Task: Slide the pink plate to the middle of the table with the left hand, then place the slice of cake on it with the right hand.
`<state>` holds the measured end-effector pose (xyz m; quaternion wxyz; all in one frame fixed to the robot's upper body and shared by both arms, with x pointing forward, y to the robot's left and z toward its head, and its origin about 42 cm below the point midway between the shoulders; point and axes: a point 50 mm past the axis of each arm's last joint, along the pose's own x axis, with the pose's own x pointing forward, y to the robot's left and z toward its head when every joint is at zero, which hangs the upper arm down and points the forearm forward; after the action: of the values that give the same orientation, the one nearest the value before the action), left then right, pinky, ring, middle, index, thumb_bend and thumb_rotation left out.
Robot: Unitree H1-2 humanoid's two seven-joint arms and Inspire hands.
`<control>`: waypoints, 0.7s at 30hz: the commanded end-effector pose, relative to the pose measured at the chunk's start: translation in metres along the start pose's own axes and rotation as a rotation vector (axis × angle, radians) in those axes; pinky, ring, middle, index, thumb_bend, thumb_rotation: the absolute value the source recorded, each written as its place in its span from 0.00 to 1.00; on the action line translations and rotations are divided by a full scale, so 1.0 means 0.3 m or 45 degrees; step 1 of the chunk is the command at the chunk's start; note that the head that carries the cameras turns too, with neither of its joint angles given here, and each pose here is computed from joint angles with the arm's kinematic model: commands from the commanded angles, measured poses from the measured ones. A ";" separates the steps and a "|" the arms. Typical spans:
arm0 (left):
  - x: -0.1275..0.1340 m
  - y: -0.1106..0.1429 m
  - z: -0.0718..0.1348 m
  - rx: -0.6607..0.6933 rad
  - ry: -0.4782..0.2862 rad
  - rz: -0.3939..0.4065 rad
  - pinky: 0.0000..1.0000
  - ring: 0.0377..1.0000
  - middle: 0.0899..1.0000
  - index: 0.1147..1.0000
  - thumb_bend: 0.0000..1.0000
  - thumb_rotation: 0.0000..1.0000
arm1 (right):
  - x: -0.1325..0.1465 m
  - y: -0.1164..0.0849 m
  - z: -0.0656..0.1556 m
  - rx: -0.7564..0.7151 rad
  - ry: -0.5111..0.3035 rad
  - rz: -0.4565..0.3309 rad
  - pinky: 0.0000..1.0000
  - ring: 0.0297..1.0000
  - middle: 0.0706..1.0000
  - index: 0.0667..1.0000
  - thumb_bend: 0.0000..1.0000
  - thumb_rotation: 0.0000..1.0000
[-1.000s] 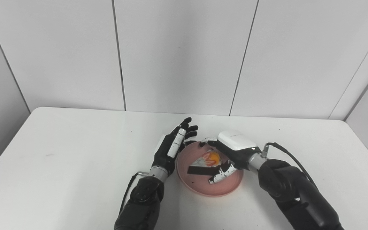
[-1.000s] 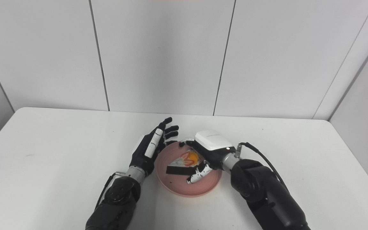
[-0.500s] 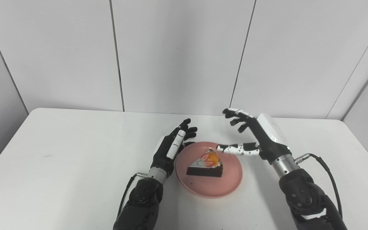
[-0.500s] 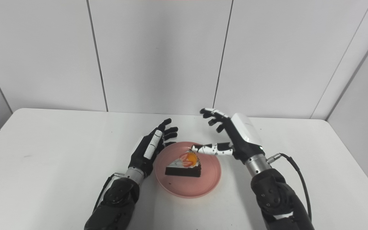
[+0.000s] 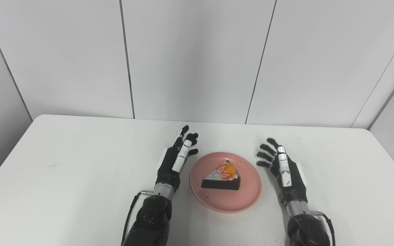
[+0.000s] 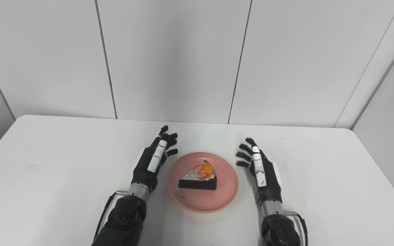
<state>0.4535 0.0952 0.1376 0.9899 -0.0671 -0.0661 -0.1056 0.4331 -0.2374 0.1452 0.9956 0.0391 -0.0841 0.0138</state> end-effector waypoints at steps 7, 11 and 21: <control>-0.104 0.079 -0.115 0.028 0.142 0.033 0.81 0.89 0.85 0.93 0.72 0.89 | -0.004 0.047 -0.075 0.055 0.094 0.063 0.86 0.89 0.91 0.89 0.85 1.00; -0.105 0.080 -0.110 0.024 0.141 0.038 0.80 0.88 0.85 0.93 0.74 0.88 | -0.009 0.056 -0.084 0.048 0.109 0.073 0.88 0.89 0.91 0.89 0.84 1.00; -0.109 0.067 -0.112 0.037 0.115 0.076 0.80 0.87 0.84 0.92 0.69 0.85 | -0.019 0.058 -0.079 -0.016 0.091 0.102 0.99 0.95 0.93 0.89 0.87 1.00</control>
<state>0.4508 0.1038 0.1370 0.9912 -0.0613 -0.0652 -0.0977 0.4404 -0.2264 0.1388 0.9966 0.0283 -0.0657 0.0410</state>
